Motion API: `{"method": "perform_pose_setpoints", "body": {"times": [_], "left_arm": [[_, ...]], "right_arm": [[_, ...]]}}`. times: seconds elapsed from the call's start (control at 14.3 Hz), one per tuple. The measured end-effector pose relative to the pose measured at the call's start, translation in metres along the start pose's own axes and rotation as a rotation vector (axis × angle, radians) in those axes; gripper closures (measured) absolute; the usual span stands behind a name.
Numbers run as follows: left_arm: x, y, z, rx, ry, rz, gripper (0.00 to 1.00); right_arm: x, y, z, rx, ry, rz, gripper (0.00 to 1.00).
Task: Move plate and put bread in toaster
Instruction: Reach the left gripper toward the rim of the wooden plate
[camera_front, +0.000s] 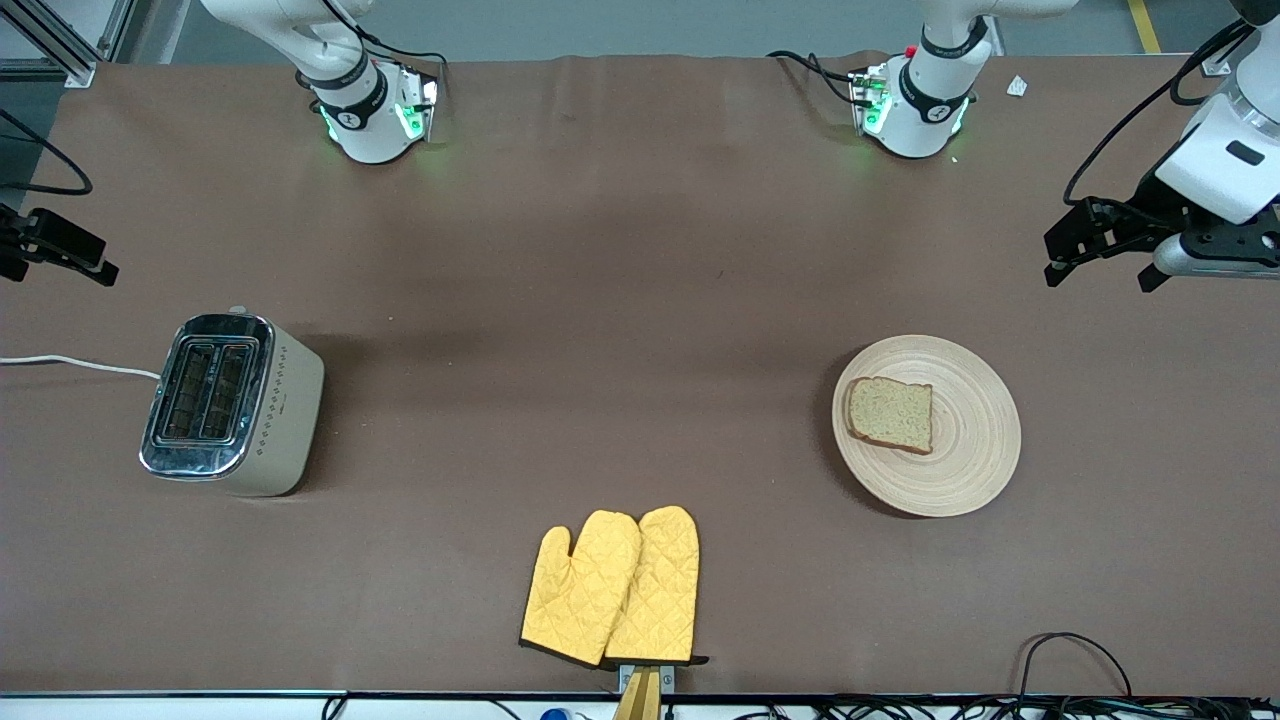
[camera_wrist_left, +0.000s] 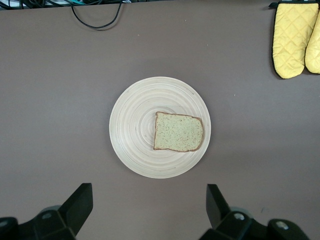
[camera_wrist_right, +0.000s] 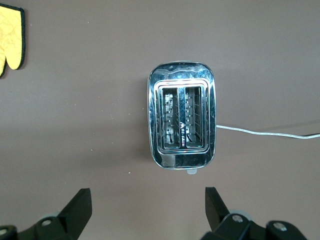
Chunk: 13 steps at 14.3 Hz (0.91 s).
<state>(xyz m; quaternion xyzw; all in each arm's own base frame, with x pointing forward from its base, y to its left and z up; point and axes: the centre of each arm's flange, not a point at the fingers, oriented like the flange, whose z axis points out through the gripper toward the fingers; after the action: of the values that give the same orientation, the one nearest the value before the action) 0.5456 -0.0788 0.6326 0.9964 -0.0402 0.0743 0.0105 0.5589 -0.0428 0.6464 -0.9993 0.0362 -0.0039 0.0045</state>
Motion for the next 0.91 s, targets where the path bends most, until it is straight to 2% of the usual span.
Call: {"method": "perform_pose_setpoints", "body": {"times": [0.35, 0.49, 0.56, 0.77, 0.91], "left_arm": [[0.001, -0.001, 0.0, 0.02, 0.004, 0.027, 0.0], [0.005, -0.013, 0.012, 0.022, -0.019, 0.046, 0.0], [0.009, -0.03, 0.026, -0.003, -0.045, 0.025, 0.0], [0.023, -0.107, 0.105, -0.195, -0.152, -0.106, 0.0], [0.026, -0.166, 0.177, -0.357, -0.2, -0.144, 0.0]], "right_arm": [[0.0, 0.0, 0.0, 0.0, 0.0, 0.0, 0.0], [0.0, 0.0, 0.0, 0.0, 0.0, 0.001, 0.0], [0.0, 0.001, 0.0, 0.0, 0.0, 0.001, 0.0], [0.0, 0.001, 0.0, 0.0, 0.001, 0.002, 0.0], [0.0, 0.001, 0.0, 0.0, 0.001, 0.003, 0.0]]}}
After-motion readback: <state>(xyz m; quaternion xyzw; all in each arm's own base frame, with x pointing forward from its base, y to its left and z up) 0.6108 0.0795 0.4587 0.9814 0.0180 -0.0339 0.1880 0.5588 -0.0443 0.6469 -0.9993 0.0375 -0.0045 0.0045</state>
